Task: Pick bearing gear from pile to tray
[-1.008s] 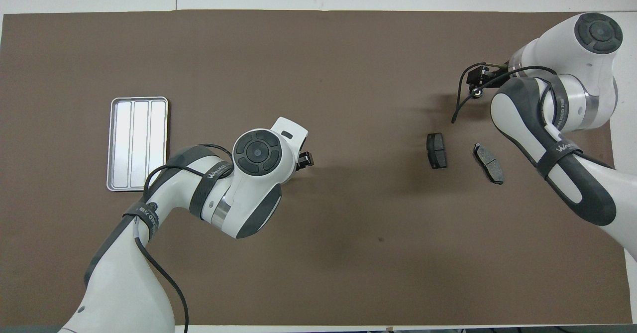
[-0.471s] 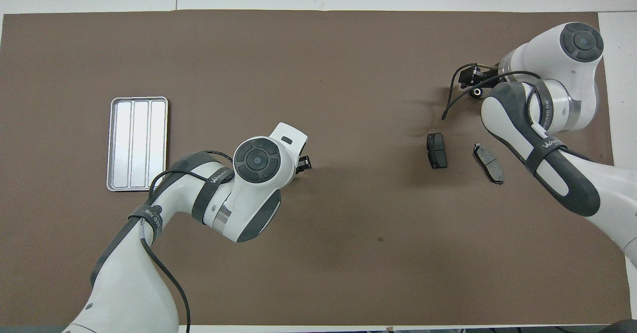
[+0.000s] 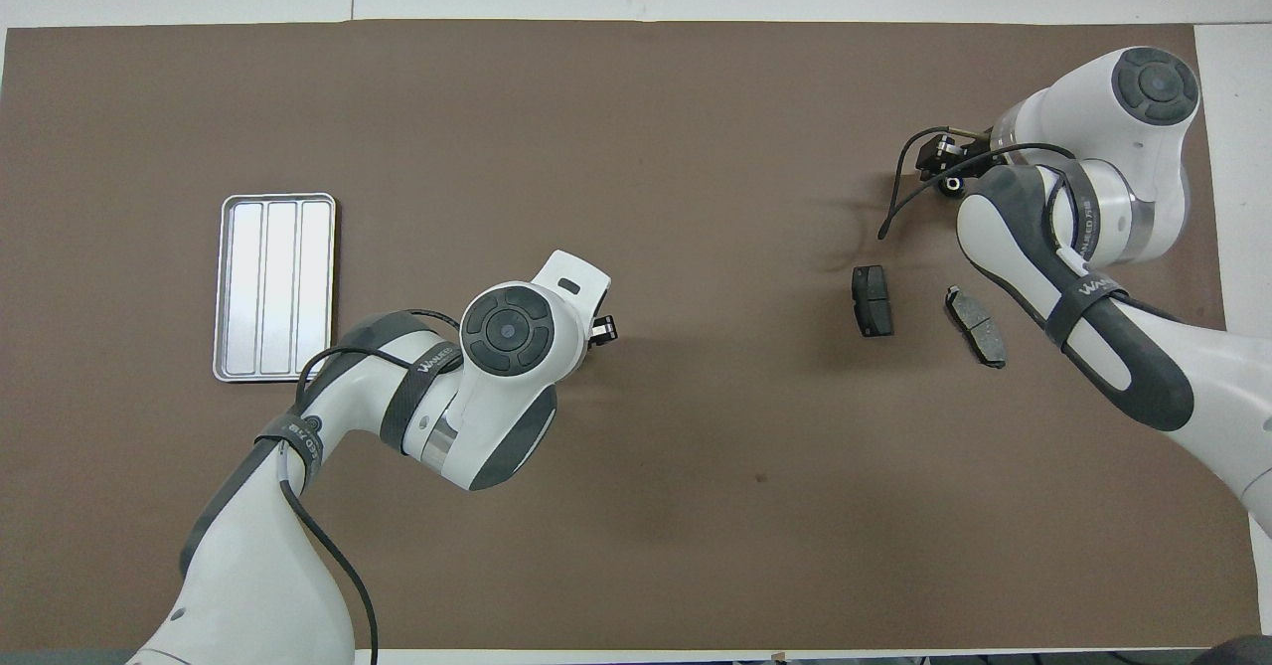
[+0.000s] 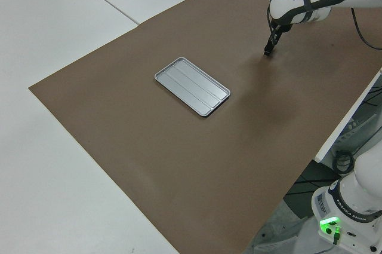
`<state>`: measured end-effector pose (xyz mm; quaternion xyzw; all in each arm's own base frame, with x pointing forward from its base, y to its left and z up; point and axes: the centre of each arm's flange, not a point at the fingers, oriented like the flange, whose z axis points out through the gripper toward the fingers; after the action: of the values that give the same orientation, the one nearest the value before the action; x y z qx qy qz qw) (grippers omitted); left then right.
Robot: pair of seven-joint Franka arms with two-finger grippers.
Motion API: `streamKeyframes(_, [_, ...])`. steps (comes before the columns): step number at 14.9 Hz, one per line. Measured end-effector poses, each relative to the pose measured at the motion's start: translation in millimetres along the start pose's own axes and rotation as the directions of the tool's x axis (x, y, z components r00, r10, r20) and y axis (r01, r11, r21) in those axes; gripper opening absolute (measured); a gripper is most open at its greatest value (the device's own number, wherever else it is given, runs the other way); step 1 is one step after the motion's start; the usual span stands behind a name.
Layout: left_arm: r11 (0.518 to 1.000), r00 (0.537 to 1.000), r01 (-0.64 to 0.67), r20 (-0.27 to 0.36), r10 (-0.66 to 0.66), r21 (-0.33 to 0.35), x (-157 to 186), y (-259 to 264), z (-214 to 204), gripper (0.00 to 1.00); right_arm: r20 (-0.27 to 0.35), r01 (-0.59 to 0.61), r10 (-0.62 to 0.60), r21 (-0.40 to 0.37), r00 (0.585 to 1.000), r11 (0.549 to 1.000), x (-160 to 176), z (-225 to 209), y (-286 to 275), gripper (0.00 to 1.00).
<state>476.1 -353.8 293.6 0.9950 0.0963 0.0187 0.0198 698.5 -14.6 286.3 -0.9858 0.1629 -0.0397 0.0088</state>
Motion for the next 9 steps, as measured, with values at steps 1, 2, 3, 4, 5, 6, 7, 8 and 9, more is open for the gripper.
streamKeyframes(1, [1.000,1.000,0.000,0.001,0.000,0.002,1,-1,-2,0.31,0.000,-0.001,0.001,0.000,1.000,1.000,0,1,0,0.70])
streamKeyframes(2, [1.000,1.000,-0.004,0.001,0.004,0.003,2,-1,-3,0.24,0.000,-0.001,0.001,0.001,1.000,1.000,0,1,0,0.70])
streamKeyframes(3, [1.000,1.000,-0.012,0.004,0.011,0.006,2,-1,-2,0.24,0.000,-0.001,0.001,0.001,1.000,1.000,0,2,0,0.70])
streamKeyframes(4, [1.000,1.000,-0.023,0.005,0.023,0.007,3,-1,-3,0.24,0.000,0.000,0.000,0.001,1.000,1.000,-1,2,0,0.66])
streamKeyframes(5, [0.999,0.999,-0.035,0.006,0.035,0.011,7,-1,-7,0.24,-0.002,0.001,-0.001,0.000,1.000,1.000,0,1,0,0.56])
streamKeyframes(6, [0.999,0.999,-0.050,0.011,0.049,0.020,16,-2,-18,0.24,-0.004,0.001,-0.001,-0.001,1.000,1.000,0,0,0,0.42])
streamKeyframes(7, [0.997,0.998,-0.067,0.018,0.067,0.030,32,-8,-38,0.24,-0.005,0.000,0.000,-0.001,1.000,1.000,0,-1,0,0.35])
streamKeyframes(8, [0.996,0.996,-0.086,0.025,0.085,0.038,52,-21,-68,0.24,-0.005,0.001,-0.001,-0.001,1.000,1.000,0,-1,0,0.35])
streamKeyframes(9, [0.993,0.994,-0.110,0.030,0.109,0.040,74,-43,-102,0.24,-0.005,0.001,-0.001,-0.001,1.000,1.000,0,-1,0,0.35])
